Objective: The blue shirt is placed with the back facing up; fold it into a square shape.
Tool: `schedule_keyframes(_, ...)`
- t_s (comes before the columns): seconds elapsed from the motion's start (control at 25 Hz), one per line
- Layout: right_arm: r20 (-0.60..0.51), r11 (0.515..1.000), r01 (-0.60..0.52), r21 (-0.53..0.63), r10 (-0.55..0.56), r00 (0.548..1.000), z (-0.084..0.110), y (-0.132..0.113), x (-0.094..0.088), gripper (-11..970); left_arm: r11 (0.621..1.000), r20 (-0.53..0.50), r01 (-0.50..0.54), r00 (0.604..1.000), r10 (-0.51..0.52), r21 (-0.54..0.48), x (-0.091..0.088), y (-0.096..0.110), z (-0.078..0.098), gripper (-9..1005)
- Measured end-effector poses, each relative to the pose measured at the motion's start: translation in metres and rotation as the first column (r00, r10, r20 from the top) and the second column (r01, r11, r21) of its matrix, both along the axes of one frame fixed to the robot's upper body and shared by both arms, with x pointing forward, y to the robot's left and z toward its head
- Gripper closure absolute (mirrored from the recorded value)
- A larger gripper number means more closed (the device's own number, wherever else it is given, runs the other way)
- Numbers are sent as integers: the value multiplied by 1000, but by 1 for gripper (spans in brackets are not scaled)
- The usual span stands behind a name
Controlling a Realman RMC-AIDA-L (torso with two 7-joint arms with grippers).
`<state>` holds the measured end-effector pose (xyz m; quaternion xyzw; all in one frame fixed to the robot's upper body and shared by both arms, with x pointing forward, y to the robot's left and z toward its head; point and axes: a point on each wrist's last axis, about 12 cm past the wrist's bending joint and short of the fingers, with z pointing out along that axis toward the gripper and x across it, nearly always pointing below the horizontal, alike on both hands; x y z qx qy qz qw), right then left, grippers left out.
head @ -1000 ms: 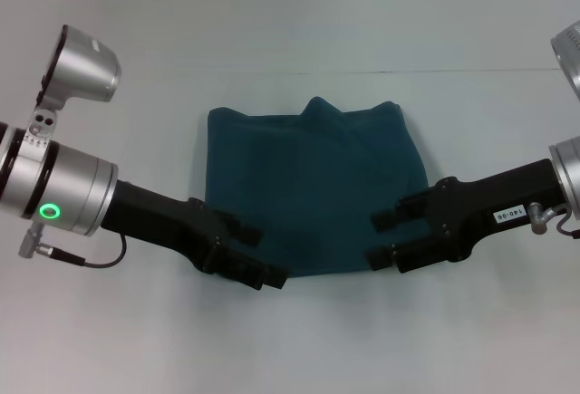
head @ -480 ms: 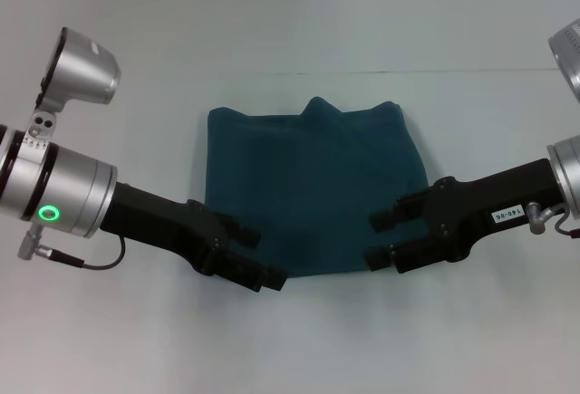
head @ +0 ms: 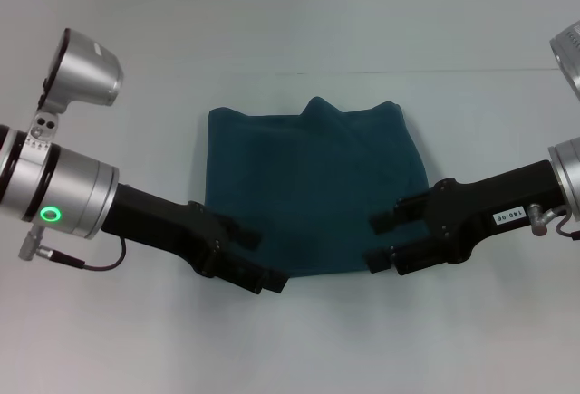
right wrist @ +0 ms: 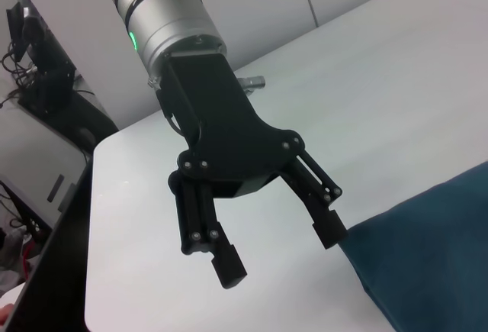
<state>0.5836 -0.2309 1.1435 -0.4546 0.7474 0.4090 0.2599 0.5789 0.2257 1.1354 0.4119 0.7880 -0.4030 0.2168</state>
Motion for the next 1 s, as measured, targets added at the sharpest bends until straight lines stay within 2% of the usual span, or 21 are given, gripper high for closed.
schedule_keyframes(1.0,-3,1000,-7,-1,7,1000,-1,2,-1,244,1000,0,-4,1000,4,3,0,0,-1,46)
